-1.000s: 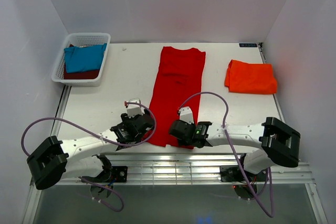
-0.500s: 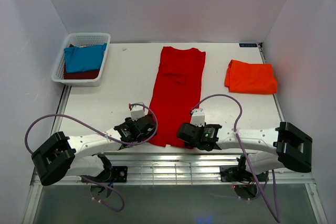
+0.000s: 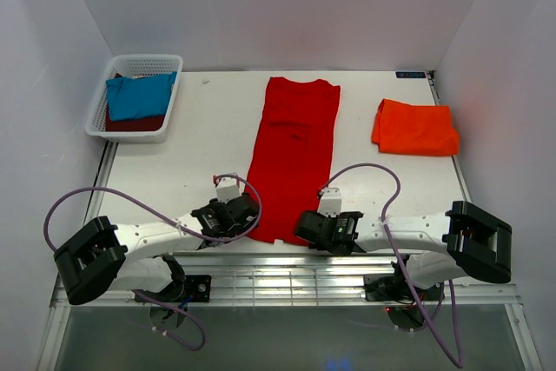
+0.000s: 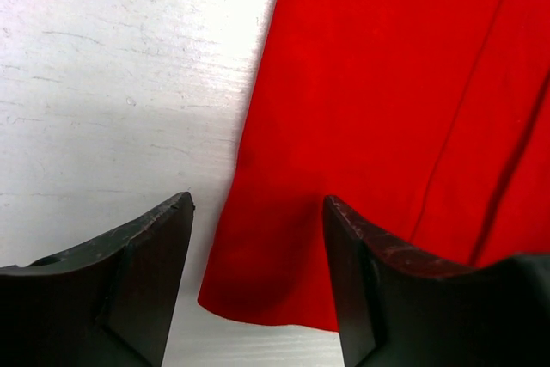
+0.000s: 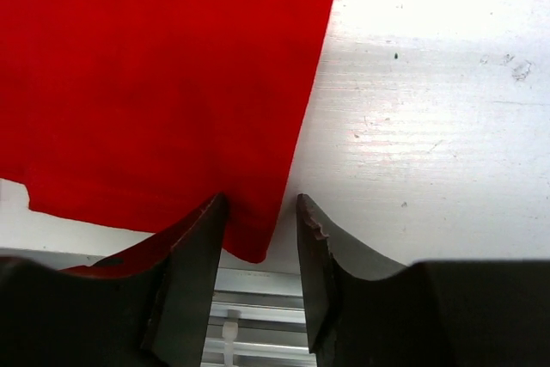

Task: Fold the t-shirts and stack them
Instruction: Fold the tshirt

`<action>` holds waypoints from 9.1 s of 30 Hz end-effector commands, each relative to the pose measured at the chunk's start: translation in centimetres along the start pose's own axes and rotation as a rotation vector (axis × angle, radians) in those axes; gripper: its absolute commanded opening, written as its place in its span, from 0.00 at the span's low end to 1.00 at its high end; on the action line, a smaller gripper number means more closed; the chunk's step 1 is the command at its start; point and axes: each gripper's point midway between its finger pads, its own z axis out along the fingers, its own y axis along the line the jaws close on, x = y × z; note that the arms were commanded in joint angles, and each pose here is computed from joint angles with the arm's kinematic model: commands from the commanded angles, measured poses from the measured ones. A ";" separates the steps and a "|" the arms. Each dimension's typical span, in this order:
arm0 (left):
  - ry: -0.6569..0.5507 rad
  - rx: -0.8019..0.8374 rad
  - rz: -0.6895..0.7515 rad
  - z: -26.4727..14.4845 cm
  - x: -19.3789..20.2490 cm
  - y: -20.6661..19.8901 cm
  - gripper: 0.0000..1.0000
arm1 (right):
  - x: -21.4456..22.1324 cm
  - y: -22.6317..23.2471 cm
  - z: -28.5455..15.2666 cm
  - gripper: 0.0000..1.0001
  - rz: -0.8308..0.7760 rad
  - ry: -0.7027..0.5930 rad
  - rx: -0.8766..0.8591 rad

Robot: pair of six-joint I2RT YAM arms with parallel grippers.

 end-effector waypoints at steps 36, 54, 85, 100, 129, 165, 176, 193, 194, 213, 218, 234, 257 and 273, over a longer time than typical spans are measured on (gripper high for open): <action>-0.207 0.044 0.005 0.5 -10.7 -8.2 0.00 | -14.5 0.6 -0.3 0.08 -0.048 -0.262 0.059; -0.234 0.127 0.003 9.4 -20.3 -10.9 0.00 | -24.5 -1.4 5.8 0.08 -0.088 -0.268 0.132; -0.389 -0.022 -0.109 13.2 -27.2 -7.8 0.83 | -31.4 -6.9 9.7 0.51 -0.089 -0.301 0.317; -0.302 0.173 -0.080 8.3 -20.7 -14.1 0.00 | -28.2 -2.2 6.1 0.08 -0.133 -0.306 -0.072; -0.022 0.169 -0.059 13.2 -7.0 -12.7 0.00 | -27.1 6.3 13.9 0.08 -0.172 -0.143 -0.404; -0.177 0.151 0.116 1.0 -4.8 -14.6 0.44 | -27.3 -0.4 0.9 0.57 -0.171 -0.390 -0.152; -0.171 -0.013 0.101 -0.1 -3.6 -6.9 0.95 | -12.4 -3.0 2.8 0.64 -0.123 -0.129 -0.110; -0.031 0.021 0.008 0.7 1.1 -5.1 0.94 | -8.7 -6.1 2.3 0.63 -0.039 -0.108 -0.061; -0.027 0.019 0.009 0.8 1.3 -5.0 0.94 | -8.7 -6.2 2.3 0.63 -0.035 -0.110 -0.060; 0.040 0.014 0.020 1.3 2.9 -5.2 0.78 | -5.5 -6.3 3.6 0.59 -0.008 -0.032 -0.079; 0.076 0.020 0.017 1.2 3.5 -5.4 0.69 | -5.5 -5.9 3.5 0.51 -0.001 -0.035 -0.096; 0.047 -0.009 0.062 0.8 3.6 -4.7 0.00 | -4.6 -5.6 3.0 0.08 -0.024 -0.027 -0.082; -0.071 0.062 0.033 -5.8 0.8 -6.5 0.00 | -6.8 -1.3 -5.0 0.08 -0.051 -0.115 -0.109; -0.485 -0.026 0.013 -6.4 -12.6 -7.6 0.00 | -18.7 0.5 -5.4 0.08 -0.126 -0.429 0.098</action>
